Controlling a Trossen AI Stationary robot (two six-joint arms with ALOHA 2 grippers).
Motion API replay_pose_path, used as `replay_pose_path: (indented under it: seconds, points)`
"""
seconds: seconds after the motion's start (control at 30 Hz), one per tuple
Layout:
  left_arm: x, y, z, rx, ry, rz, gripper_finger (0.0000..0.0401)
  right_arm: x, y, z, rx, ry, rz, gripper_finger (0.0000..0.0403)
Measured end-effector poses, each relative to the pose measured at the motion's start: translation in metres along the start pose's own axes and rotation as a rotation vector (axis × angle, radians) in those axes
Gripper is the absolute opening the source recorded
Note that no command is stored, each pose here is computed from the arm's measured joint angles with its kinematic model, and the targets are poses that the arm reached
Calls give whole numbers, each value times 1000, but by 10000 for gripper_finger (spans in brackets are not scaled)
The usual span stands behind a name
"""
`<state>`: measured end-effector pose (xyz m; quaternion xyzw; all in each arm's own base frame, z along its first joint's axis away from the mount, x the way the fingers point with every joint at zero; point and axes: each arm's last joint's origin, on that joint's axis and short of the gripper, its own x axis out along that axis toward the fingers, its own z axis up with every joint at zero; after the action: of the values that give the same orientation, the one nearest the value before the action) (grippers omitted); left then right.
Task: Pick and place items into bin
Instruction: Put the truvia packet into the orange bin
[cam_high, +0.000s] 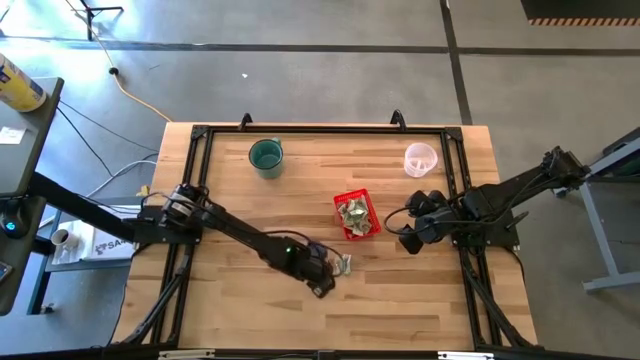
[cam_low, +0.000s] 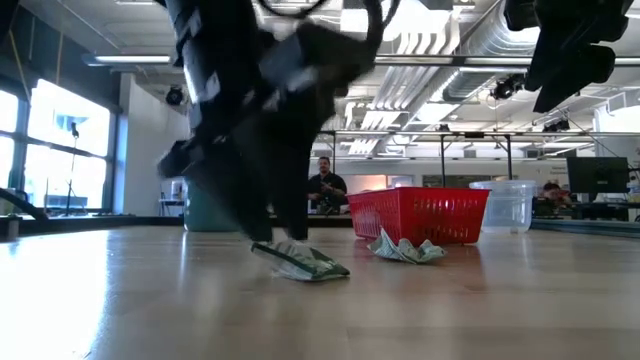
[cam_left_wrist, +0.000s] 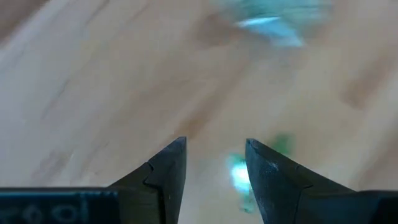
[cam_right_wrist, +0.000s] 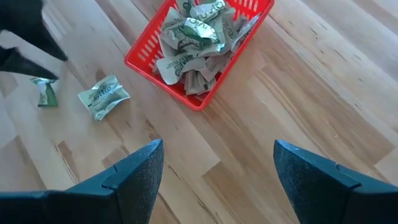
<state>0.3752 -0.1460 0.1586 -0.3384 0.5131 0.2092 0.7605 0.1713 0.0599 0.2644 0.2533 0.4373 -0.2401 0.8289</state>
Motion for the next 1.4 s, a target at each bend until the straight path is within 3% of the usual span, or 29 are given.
replay_pose_path:
  seconds: [0.2, 0.43, 0.53, 0.63, 0.97, 1.1, 1.3, 1.4]
  points:
    - [-22, -25, -5, 511, -66, -53, 198, 0, 0, 0, -7, 1, 1, 293]
    - [-20, -24, -2, 876, -88, -26, 198, 0, 0, 0, -6, 3, 2, 293]
    - [-15, -25, -5, 973, -60, -41, 198, 0, 0, 0, -4, 6, 4, 293]
    - [-6, -25, -6, 989, -4, -98, 198, 0, 0, 0, 2, 6, 4, 293]
    - [18, -20, -8, 979, 54, -72, 190, 0, 0, 0, 2, 8, 0, 293]
    - [19, -19, -8, 980, 56, -56, 146, 0, 0, -1, 1, 9, -1, 293]
    - [17, -15, 0, 936, 35, -13, 34, 0, 0, 0, -15, -3, -6, 293]
    - [11, -12, 12, 877, 55, 26, 30, -5, -1, -2, -27, -33, 2, 293]
